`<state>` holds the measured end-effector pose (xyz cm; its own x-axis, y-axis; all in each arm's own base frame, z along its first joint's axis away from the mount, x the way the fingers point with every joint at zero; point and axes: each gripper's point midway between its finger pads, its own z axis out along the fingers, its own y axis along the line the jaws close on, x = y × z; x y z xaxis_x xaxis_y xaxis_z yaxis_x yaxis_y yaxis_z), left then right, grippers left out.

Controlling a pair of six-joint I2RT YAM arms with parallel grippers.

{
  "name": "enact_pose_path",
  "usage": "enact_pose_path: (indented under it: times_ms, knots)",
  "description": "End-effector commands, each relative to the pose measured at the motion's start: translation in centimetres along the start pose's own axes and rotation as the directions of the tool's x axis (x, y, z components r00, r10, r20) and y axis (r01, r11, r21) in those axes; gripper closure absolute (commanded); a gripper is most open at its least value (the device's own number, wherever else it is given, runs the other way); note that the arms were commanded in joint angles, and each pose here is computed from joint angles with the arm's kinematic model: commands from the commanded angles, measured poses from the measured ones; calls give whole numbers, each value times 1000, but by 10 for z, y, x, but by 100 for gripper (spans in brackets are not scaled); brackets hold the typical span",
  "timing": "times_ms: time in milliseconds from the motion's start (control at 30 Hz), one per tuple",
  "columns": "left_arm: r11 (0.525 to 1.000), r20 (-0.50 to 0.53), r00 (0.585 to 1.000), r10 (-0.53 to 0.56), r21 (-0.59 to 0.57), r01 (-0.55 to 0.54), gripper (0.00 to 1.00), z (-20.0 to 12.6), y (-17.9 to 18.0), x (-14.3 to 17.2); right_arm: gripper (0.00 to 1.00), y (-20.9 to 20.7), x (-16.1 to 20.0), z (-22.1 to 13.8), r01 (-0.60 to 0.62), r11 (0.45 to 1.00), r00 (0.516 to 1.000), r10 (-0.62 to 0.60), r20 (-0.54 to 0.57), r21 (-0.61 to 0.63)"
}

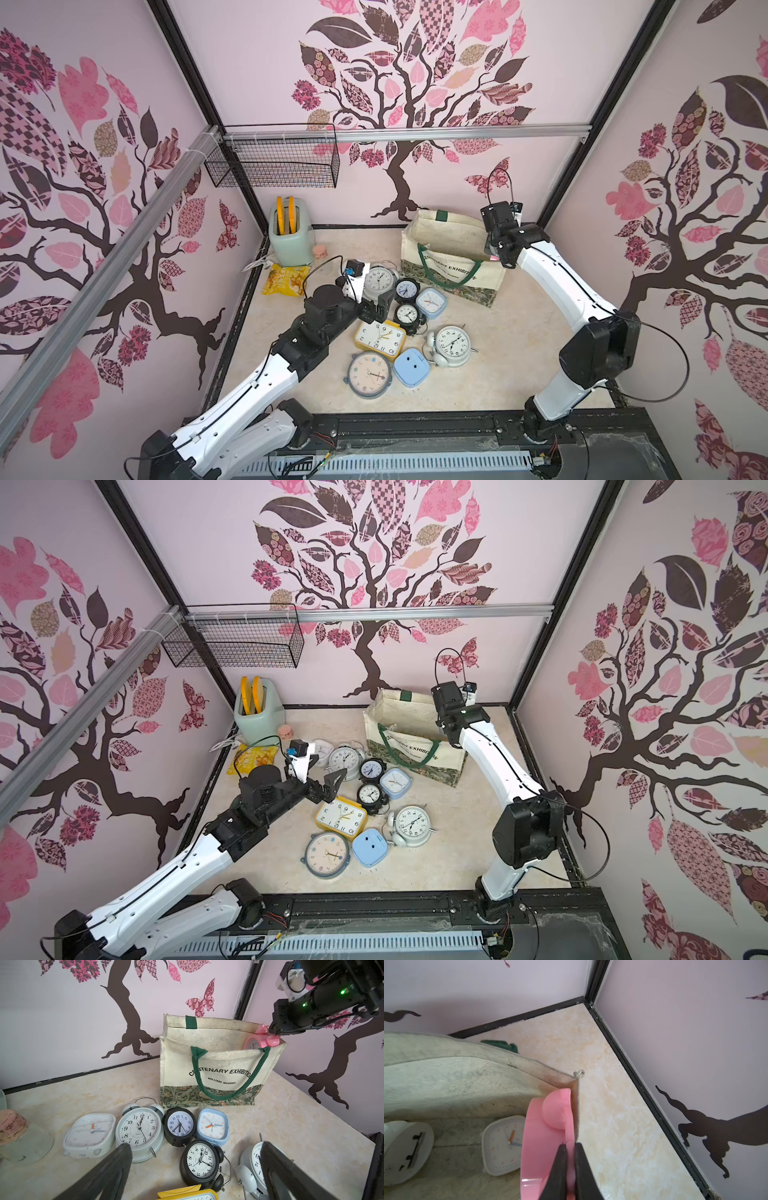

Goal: Put the alarm clock into the canvas bag
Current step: Place the alarm at the canvas bag.

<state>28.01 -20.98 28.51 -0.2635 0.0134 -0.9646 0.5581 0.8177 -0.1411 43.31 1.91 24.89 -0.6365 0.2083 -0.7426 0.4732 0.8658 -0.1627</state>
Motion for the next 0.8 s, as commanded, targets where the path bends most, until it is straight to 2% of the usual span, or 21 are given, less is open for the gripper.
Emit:
enact_pose_path:
  times_ms: [0, 133, 267, 400, 467, 533, 633, 767]
  knots:
    - [1000, 34, 999, -5, 8, 5, 2, -5, -3, -11, 100, 2, 21, 19, 64, 993, 997, -61, -37, 99]
    - [1000, 33, 999, -6, 6, 6, 2, -4, -2, -11, 100, 17, 36, 32, 85, 992, 994, -79, -70, 91]
    - [1000, 31, 1000, -6, 1, 6, 2, -4, -1, -10, 100, 20, 55, 51, 115, 982, 989, -98, -114, 147]
    - [1000, 28, 1000, -5, -11, 5, 2, -3, 1, -9, 100, 34, 71, 58, 103, 990, 977, -82, -195, 98]
    - [999, 25, 1000, -9, -33, 10, 2, -3, 5, -8, 83, 45, 67, 50, 73, 997, 976, -68, -207, 21]
    - [998, 21, 1000, -14, -54, 15, 2, -2, 8, -6, 63, 60, 57, 36, 30, 994, 981, -49, -185, -102]
    - [997, 7, 1000, -14, -71, 15, 2, 0, 11, -4, 49, 75, 38, 9, -24, 964, 989, -15, -145, -266]
    - [994, -25, 1000, -19, -107, 16, 2, 4, 17, 2, 36, 76, 12, -22, -58, 928, 995, 25, -93, -367]
